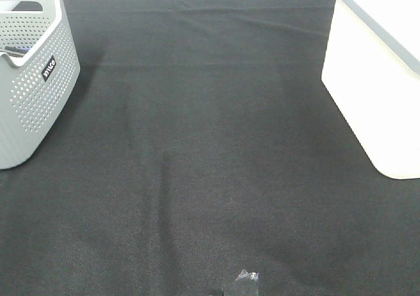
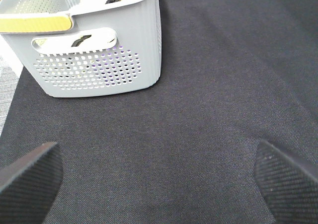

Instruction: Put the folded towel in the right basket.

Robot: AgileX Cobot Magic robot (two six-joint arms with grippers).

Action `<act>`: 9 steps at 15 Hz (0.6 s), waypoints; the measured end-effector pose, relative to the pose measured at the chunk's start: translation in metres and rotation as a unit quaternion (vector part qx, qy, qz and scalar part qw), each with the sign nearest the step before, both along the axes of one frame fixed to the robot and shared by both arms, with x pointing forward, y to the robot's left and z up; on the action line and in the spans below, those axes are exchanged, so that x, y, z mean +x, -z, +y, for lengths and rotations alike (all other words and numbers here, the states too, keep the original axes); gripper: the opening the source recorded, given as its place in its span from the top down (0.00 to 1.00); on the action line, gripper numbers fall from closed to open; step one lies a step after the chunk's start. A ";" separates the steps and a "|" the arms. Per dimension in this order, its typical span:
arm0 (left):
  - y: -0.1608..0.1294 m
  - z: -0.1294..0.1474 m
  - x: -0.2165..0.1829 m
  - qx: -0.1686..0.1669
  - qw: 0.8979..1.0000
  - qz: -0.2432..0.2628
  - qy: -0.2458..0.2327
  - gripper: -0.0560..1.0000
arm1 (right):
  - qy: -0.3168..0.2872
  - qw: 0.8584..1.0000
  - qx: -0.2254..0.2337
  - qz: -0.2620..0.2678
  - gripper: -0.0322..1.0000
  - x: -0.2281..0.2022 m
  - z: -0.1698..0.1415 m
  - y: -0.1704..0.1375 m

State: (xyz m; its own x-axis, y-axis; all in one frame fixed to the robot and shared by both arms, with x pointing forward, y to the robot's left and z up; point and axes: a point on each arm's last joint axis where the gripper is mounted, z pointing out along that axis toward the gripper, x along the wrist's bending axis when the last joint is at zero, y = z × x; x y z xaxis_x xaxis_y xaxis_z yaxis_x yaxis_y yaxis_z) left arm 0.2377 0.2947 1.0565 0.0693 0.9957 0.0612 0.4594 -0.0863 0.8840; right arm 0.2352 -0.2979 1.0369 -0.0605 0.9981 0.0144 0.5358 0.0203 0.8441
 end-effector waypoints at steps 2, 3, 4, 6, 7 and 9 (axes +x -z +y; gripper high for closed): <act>0.000 0.000 0.000 0.000 1.000 0.000 0.000 0.03 | -0.002 1.000 -0.003 0.000 0.02 0.000 0.000 0.000; 0.000 0.000 0.000 0.000 1.000 0.000 0.000 0.03 | -0.002 1.000 -0.003 0.000 0.02 0.000 0.000 0.000; 0.000 0.000 0.000 0.000 1.000 0.000 0.000 0.03 | -0.002 1.000 -0.003 0.000 0.02 0.000 0.000 0.000; 0.000 0.000 0.000 0.000 1.000 0.000 0.000 0.03 | -0.002 1.000 -0.003 0.000 0.02 0.000 0.000 0.000; 0.000 0.000 0.000 0.000 1.000 0.000 0.000 0.03 | -0.002 1.000 -0.003 0.000 0.02 0.000 0.000 0.000; 0.000 0.000 0.000 0.000 1.000 0.000 0.000 0.03 | -0.002 1.000 -0.003 0.000 0.02 0.000 0.000 0.000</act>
State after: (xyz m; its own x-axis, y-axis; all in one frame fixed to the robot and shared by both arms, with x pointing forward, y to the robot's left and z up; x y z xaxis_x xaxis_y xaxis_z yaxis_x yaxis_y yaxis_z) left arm 0.2377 0.2947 1.0565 0.0693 0.9957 0.0612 0.4594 -0.0863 0.8840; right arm 0.2352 -0.2979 1.0369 -0.0637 0.9979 0.0094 0.5354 0.0263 0.8442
